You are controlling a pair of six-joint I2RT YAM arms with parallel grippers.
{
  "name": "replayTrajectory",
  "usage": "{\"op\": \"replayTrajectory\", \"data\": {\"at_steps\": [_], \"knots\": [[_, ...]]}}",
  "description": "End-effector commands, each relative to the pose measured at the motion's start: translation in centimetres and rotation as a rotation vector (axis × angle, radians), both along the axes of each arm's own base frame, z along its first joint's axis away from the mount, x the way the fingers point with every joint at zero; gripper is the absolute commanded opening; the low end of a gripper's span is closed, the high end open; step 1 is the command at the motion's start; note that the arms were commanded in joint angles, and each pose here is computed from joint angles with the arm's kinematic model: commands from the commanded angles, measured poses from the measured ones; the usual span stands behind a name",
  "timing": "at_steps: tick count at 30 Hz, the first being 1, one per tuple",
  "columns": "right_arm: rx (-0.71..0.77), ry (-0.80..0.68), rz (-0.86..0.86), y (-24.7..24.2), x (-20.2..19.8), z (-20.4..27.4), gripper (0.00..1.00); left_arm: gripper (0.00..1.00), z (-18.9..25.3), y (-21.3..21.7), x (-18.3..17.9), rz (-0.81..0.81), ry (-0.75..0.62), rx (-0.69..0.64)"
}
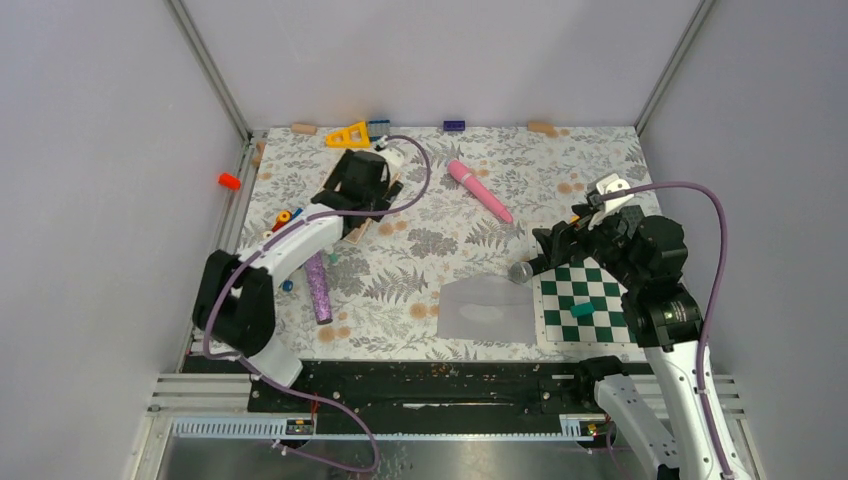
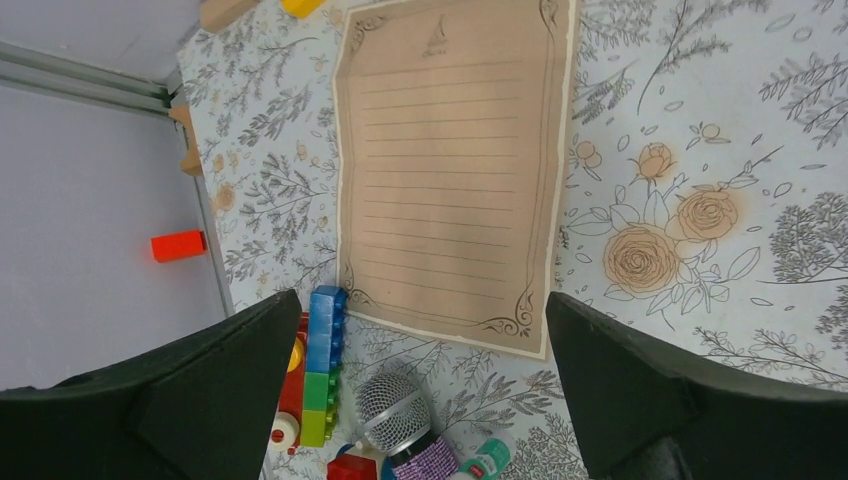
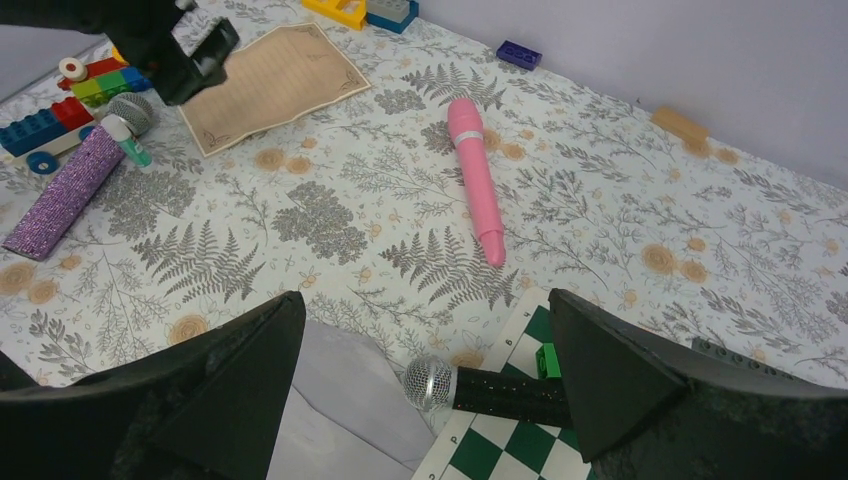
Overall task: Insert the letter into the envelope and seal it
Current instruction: Pick up the letter from the center of the board.
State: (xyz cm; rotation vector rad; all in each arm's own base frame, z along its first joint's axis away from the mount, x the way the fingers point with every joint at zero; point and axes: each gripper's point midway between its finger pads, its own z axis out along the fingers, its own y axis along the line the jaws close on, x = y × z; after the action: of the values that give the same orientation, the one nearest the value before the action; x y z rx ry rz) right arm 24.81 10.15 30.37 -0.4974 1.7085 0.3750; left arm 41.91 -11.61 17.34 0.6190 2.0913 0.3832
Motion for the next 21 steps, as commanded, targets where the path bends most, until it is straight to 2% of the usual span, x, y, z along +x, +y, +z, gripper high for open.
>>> {"op": "replayTrajectory", "data": {"at_steps": [1,7,14,21], "knots": [[0.019,-0.056,0.045,0.8,0.1,1.1,0.99,0.99,0.2,-0.6,1.9,0.050,-0.059,0.105],[0.016,-0.056,0.048,0.9,0.2,0.8,0.99,0.99,-3.9,-2.3,2.2,0.010,0.010,0.203],[0.015,-0.051,0.050,0.9,0.3,0.5,0.99,0.98,-6.6,-1.8,3.0,0.022,0.038,0.306],[0.015,-0.052,0.052,0.9,0.3,0.5,0.99,0.96,-8.9,-1.9,3.5,0.014,0.064,0.337]]}}
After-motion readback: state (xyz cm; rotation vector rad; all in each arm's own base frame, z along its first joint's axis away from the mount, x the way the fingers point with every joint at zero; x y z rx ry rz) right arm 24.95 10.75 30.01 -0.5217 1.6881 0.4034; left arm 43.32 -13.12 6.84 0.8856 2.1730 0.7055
